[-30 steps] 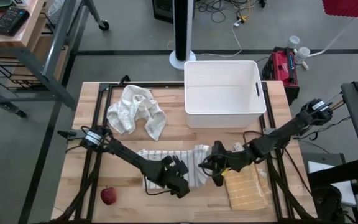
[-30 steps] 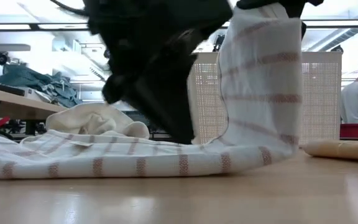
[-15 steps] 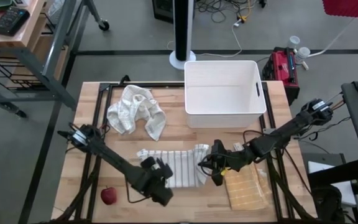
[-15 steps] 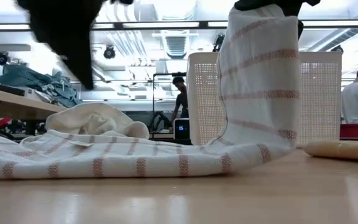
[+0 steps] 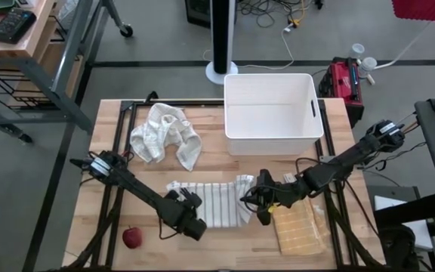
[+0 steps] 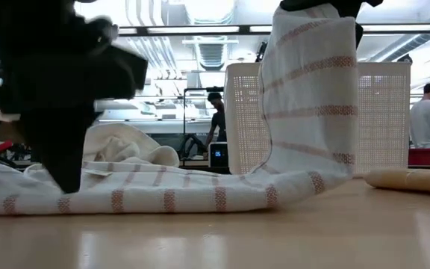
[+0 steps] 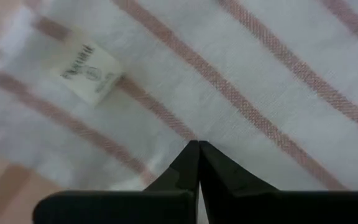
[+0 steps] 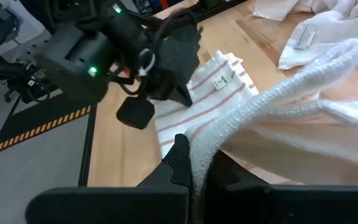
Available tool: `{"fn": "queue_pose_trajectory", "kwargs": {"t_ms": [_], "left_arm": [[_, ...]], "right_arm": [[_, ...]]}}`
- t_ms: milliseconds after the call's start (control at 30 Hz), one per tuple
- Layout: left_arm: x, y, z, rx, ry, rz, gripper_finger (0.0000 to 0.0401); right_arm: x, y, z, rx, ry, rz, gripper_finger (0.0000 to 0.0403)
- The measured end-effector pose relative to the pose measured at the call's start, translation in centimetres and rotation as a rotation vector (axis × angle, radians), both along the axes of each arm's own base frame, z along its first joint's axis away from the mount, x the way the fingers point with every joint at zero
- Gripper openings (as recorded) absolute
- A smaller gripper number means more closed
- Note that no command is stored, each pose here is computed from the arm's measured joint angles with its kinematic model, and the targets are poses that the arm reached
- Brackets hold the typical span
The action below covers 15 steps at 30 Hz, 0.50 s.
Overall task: Fold towel
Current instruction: Fold the white striped towel
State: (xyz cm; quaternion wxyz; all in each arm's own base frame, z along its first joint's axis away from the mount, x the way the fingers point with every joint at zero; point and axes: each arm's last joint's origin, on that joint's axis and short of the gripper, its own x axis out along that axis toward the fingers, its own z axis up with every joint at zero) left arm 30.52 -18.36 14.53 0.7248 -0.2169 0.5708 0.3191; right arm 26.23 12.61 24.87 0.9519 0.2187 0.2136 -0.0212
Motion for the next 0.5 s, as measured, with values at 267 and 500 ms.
{"fn": "queue_pose_trajectory", "kwargs": {"t_ms": [267, 500], "left_arm": [[0.8, -0.2, -1.1, -0.076, -0.192, 0.007, 0.0], [2.0, 0.0, -0.8, -0.075, -0.264, 0.0, 0.0]], "right_arm": [[0.3, 0.1, 1.1, -0.008, -0.029, 0.009, 0.0], [0.9, 0.2, 2.4, -0.026, -0.065, 0.016, 0.0]]}}
